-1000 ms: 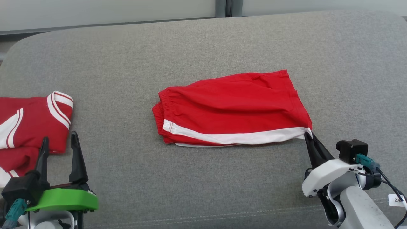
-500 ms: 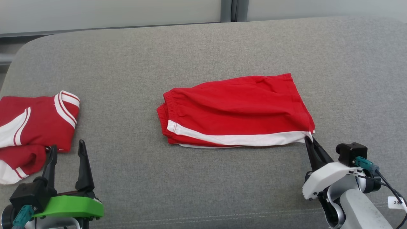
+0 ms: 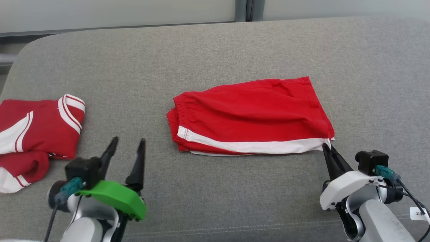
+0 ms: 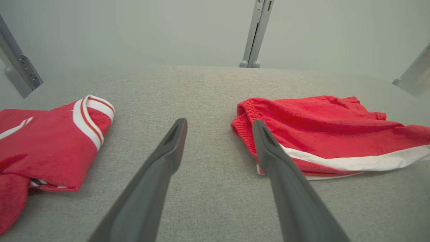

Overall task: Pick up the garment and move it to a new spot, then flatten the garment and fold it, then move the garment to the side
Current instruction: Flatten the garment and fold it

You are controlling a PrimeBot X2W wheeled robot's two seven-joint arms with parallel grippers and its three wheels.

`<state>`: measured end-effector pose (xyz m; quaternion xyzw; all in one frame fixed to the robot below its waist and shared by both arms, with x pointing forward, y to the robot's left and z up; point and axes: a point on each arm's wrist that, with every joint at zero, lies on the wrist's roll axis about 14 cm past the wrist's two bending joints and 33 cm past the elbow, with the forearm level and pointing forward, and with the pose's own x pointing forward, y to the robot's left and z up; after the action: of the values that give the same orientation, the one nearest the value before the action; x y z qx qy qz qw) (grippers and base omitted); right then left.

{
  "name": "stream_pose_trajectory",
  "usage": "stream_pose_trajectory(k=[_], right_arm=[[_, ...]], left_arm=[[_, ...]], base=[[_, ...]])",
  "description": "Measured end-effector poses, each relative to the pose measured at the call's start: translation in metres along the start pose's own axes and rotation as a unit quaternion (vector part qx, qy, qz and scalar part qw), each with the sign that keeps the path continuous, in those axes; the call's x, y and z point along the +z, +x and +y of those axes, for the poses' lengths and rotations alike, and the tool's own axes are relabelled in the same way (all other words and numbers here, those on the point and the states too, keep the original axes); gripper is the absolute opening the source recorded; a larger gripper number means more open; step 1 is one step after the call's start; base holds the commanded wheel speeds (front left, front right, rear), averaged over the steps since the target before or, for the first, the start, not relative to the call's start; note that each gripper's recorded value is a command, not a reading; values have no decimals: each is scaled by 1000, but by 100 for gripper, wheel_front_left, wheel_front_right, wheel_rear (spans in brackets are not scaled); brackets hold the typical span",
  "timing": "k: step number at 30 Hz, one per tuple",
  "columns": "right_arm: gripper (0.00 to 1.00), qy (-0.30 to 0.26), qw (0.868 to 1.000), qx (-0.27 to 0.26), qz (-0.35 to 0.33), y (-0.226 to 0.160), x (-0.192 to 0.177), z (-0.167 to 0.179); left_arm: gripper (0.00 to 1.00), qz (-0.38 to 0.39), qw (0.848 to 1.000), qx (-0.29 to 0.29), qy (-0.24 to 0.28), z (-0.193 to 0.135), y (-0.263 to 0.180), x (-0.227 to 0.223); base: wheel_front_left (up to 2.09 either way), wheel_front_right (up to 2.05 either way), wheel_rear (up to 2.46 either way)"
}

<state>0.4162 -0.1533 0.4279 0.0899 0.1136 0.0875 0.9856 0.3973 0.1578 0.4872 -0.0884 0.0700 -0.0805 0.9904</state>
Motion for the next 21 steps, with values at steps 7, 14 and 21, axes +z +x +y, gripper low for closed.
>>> stream_pose_trajectory(k=[7, 14, 21], right_arm=[[0, 1, 1000, 7, 9, 6, -6, 5], [0, -1, 1000, 9, 16, 12, -10, 4], [0, 1, 1000, 4, 20, 14, -14, -1]], left_arm=[[100, 118, 987, -112, -5, -59, 23, -36], [100, 178, 972, -154, -5, -82, 45, -60], [100, 208, 964, -163, -3, -86, 64, -77]], base=[[0, 0, 0], [0, 0, 0], [0, 0, 0]])
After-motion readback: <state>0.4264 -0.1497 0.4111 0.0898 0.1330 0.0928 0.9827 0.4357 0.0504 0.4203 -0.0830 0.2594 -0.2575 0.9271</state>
